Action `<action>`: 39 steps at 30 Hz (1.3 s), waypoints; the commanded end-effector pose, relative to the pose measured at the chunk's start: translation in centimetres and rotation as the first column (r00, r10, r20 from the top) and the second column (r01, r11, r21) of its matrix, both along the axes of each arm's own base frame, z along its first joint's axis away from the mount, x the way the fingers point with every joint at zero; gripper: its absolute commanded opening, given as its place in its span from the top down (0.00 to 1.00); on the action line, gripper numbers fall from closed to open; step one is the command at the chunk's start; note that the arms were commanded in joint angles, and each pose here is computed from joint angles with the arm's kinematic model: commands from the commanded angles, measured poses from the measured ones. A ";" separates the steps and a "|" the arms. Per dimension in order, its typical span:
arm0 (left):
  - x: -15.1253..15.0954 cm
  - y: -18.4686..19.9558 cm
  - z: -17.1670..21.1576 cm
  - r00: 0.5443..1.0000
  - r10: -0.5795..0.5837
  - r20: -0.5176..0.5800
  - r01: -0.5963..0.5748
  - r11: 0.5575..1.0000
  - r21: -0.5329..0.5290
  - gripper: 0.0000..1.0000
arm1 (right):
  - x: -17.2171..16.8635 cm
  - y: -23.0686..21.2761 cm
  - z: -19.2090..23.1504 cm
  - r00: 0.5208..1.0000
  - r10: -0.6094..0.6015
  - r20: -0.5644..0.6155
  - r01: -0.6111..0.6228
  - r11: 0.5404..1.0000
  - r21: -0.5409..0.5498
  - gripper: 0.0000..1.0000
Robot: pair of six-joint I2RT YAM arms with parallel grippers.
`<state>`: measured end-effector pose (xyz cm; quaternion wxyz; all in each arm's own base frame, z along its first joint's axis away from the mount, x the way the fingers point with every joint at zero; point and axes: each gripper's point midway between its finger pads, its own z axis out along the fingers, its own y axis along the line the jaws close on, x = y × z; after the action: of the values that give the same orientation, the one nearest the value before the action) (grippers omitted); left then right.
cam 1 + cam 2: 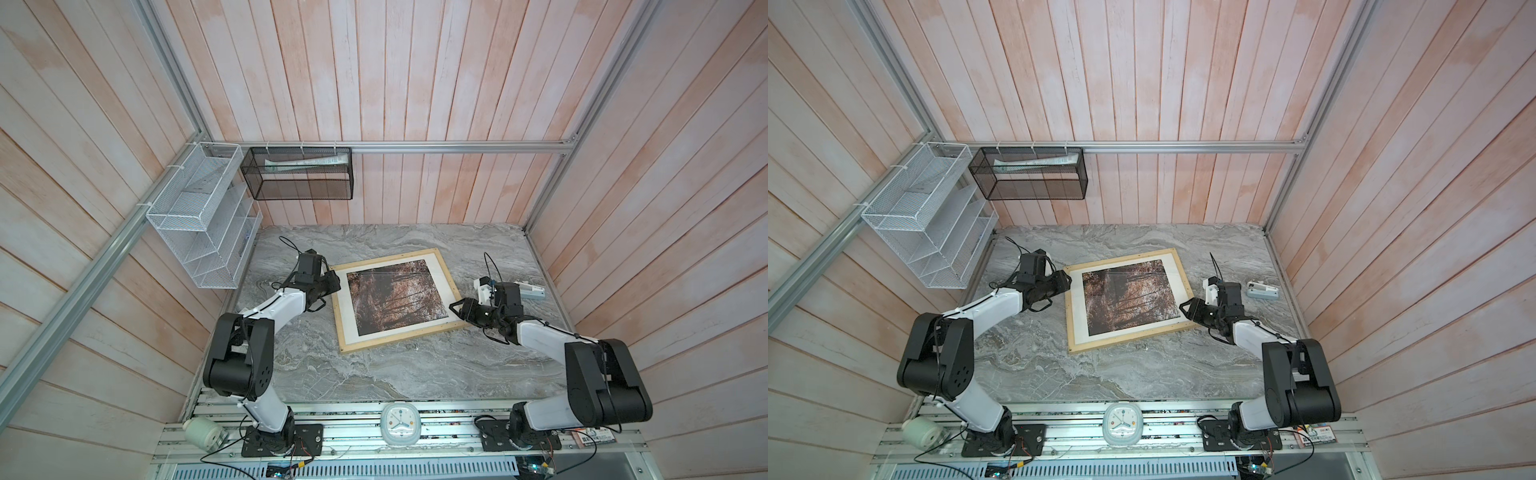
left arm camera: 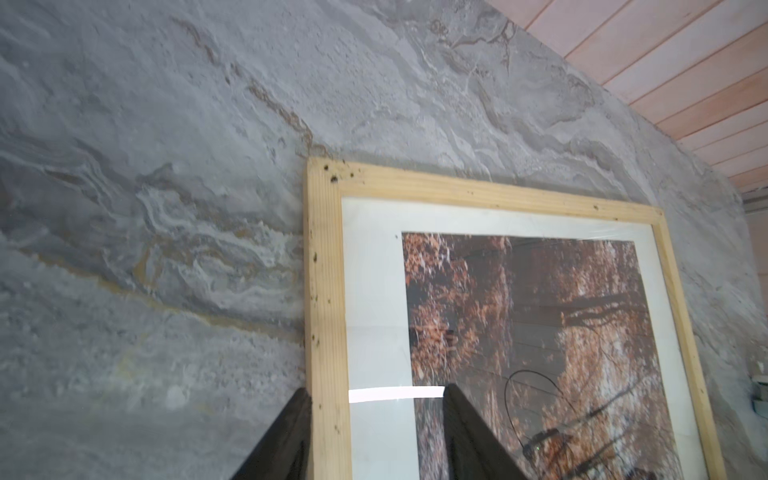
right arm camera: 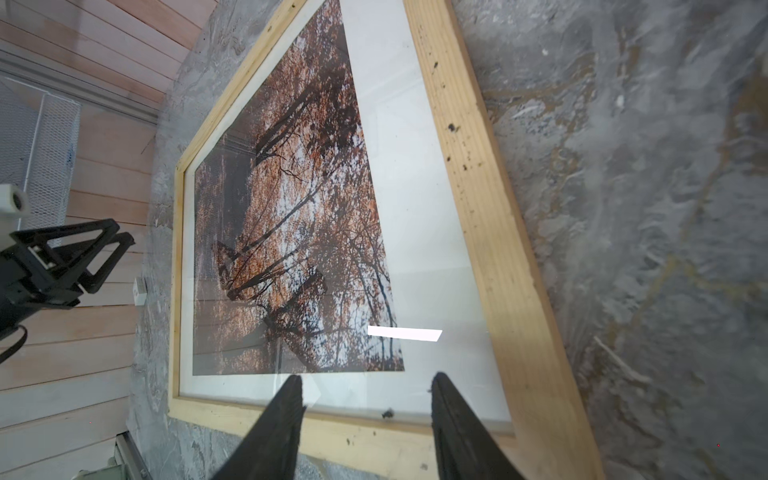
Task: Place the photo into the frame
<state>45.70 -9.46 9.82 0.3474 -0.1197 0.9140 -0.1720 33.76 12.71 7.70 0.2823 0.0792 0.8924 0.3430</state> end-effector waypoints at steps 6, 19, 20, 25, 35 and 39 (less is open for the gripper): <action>6.5 1.1 -1.6 0.999 -0.035 0.018 0.035 0.999 0.008 0.49 | -2.2 0.1 0.7 1.000 0.021 0.005 -0.021 1.000 -0.015 0.49; 12.1 0.4 -2.6 0.993 -0.070 0.090 0.070 0.998 0.008 0.49 | -8.1 4.2 -2.6 0.993 0.095 -0.074 -0.089 0.993 0.078 0.48; 12.3 0.1 -2.8 0.993 -0.078 0.088 0.078 0.997 -0.001 0.49 | -8.1 4.3 -2.6 0.992 0.099 -0.077 -0.093 0.993 0.076 0.48; 12.6 -0.8 -4.3 0.993 -0.106 0.047 0.108 0.993 -0.044 0.50 | -7.6 4.2 -3.2 0.991 0.104 -0.090 -0.101 0.994 0.036 0.48; 11.7 -1.4 -6.0 0.995 -0.103 -0.017 0.102 0.991 -0.081 0.52 | -6.0 4.3 -4.2 0.986 0.120 -0.115 -0.123 0.992 -0.023 0.48; 11.0 -1.3 -6.6 0.994 -0.089 -0.071 0.083 0.993 -0.082 0.54 | -5.6 4.1 -4.8 0.984 0.122 -0.132 -0.129 0.991 -0.043 0.48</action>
<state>57.88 -10.53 5.01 0.3403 -0.0884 0.9095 -0.2218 27.81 17.13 3.40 0.2056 0.0465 0.9128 0.3498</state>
